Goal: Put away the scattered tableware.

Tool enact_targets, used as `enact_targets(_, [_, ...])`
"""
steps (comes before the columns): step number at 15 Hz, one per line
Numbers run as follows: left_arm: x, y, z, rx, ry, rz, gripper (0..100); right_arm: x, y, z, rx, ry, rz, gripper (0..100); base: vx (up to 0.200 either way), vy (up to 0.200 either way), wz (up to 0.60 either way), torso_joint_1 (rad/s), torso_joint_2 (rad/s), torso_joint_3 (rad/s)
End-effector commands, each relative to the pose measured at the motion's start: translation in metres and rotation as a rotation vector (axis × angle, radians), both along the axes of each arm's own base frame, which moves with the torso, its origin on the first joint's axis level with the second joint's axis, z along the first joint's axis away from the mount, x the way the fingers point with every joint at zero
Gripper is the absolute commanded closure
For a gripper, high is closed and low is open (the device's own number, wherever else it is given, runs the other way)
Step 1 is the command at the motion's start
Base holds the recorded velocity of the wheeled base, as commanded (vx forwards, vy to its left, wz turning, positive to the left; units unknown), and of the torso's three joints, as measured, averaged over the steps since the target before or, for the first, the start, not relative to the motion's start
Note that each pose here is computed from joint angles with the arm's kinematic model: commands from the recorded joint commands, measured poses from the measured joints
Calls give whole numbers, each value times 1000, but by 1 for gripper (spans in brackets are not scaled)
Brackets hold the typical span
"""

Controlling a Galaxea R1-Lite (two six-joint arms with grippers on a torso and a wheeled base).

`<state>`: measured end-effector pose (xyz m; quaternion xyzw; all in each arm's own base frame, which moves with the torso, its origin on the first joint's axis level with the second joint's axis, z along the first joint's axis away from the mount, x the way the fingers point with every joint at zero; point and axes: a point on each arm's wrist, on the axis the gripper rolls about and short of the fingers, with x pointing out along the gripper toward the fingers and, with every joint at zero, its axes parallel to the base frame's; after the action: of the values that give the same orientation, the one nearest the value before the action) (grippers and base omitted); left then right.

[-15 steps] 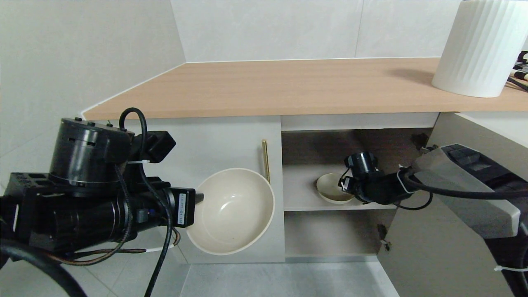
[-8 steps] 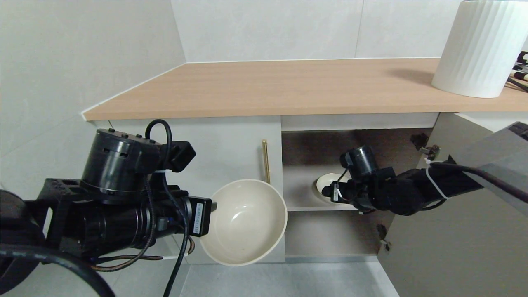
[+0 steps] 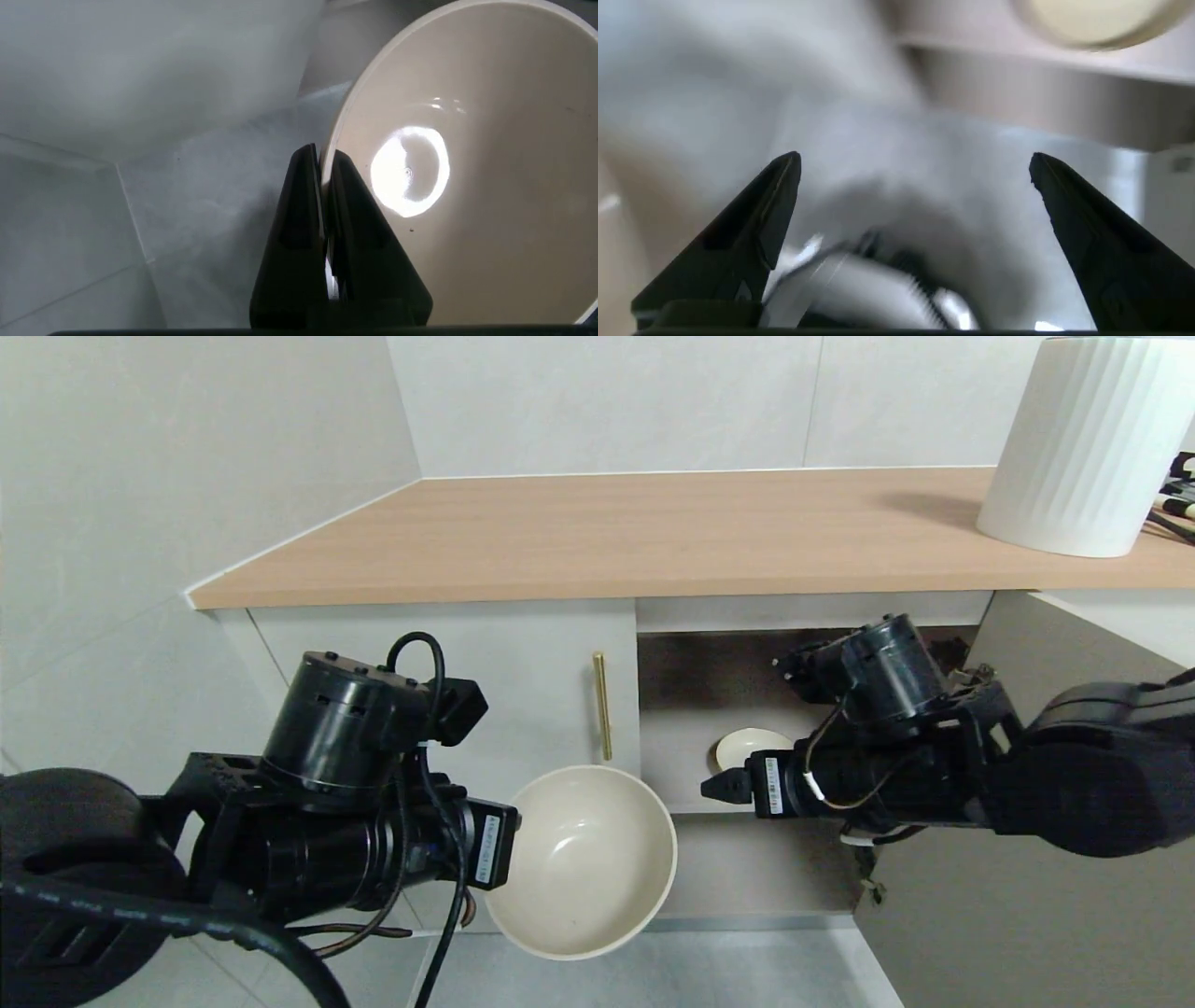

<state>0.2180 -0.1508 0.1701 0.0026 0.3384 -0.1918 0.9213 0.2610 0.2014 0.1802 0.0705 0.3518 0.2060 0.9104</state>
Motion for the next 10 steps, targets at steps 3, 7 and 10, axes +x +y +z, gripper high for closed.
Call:
enact_targets(3, [-6,-17,-8,20,22,-55,100,-46,-1,33,51,-5,142,0,0,0,0,0,0,0])
enact_targets(7, [-6,-24,-15,33,41,-59,100,-63,10,29,37,6,209,0,0,0,0,0,0,0])
enact_targets(10, [-8,-33,-24,52,59,-83,100,-59,26,7,-24,53,219,0,0,0,0,0,0,0])
